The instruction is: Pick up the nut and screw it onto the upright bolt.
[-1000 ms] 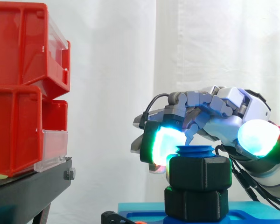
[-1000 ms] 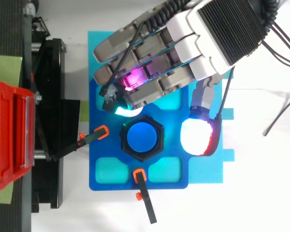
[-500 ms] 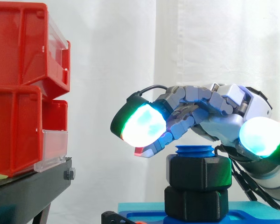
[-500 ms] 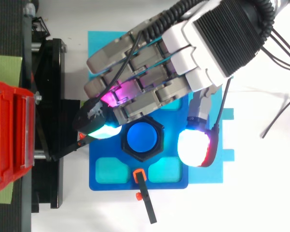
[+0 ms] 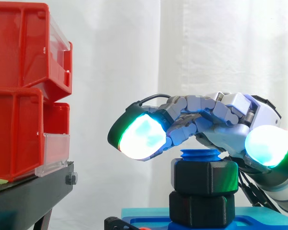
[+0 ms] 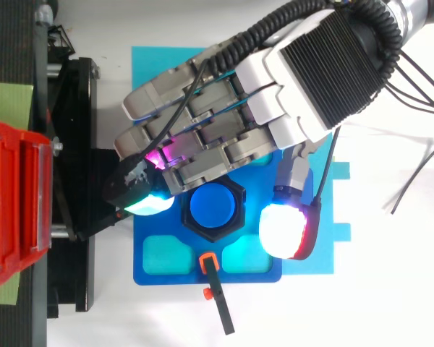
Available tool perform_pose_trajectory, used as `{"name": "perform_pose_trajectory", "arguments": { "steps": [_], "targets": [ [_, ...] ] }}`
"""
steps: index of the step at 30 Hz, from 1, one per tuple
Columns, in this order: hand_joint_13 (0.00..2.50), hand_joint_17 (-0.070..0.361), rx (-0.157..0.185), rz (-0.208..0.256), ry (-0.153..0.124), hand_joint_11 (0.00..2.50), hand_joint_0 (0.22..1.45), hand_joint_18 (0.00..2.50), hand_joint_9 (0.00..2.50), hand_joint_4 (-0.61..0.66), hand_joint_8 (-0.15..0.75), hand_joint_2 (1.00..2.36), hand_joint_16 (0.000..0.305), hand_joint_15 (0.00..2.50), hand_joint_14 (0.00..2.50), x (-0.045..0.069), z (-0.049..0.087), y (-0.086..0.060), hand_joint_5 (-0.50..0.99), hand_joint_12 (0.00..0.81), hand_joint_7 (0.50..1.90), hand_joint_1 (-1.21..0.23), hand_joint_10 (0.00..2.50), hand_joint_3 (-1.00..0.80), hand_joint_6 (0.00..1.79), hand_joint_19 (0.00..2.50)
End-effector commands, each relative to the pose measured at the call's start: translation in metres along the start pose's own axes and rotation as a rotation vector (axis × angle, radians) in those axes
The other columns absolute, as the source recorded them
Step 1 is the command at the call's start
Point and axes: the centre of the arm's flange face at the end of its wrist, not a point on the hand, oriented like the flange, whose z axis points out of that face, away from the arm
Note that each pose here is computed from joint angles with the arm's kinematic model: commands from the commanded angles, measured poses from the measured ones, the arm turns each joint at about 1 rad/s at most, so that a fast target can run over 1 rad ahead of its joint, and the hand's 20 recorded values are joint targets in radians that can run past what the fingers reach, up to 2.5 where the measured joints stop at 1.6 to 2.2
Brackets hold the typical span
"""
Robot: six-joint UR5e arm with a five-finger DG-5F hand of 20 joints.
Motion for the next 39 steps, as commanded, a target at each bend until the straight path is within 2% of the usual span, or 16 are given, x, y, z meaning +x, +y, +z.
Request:
{"name": "perform_pose_trajectory", "arguments": {
  "steps": [1, 7, 13, 25, 30, 39],
  "targets": [
    [0.6, 0.066, 0.002, 0.002, 0.003, 0.0, 0.45, 0.35, 0.81, 0.19, 0.205, 1.0, 0.029, 0.0, 0.0, 0.001, -0.001, 0.001, -0.06, 0.222, 0.79, -0.1, 0.0, -0.5, 0.5, 0.06],
    [0.63, 0.064, 0.008, 0.015, 0.015, 0.0, 0.45, 0.38, 0.84, 0.23, 0.221, 1.0, 0.028, 0.0, 0.0, 0.01, -0.012, 0.007, -0.04, 0.224, 0.95, -0.1, 0.0, -0.5, 0.5, 0.06],
    [0.65, 0.061, 0.011, 0.01, 0.013, 0.0, 0.46, 0.4, 0.87, 0.23, 0.225, 1.0, 0.027, 0.0, 0.0, 0.008, -0.014, 0.005, -0.04, 0.222, 1.02, -0.11, 0.0, -0.5, 0.5, 0.07],
    [0.68, 0.061, 0.014, -0.004, 0.006, 0.0, 0.46, 0.45, 0.88, 0.2, 0.234, 1.0, 0.027, 0.0, 0.0, 0.005, -0.019, 0.0, -0.02, 0.223, 1.27, -0.11, 0.0, -0.5, 0.51, 0.1],
    [0.69, 0.061, 0.012, -0.019, -0.005, 0.0, 0.46, 0.47, 0.89, 0.2, 0.235, 1.0, 0.027, 0.0, 0.0, 0.0, -0.021, -0.005, -0.02, 0.225, 1.29, -0.11, 0.0, -0.5, 0.51, 0.1],
    [0.72, 0.061, 0.007, -0.024, -0.004, 0.0, 0.46, 0.5, 0.9, 0.19, 0.24, 1.0, 0.027, 0.0, 0.0, -0.003, -0.025, -0.008, -0.01, 0.225, 1.34, -0.11, 0.0, -0.5, 0.5, 0.12]
  ]
}}
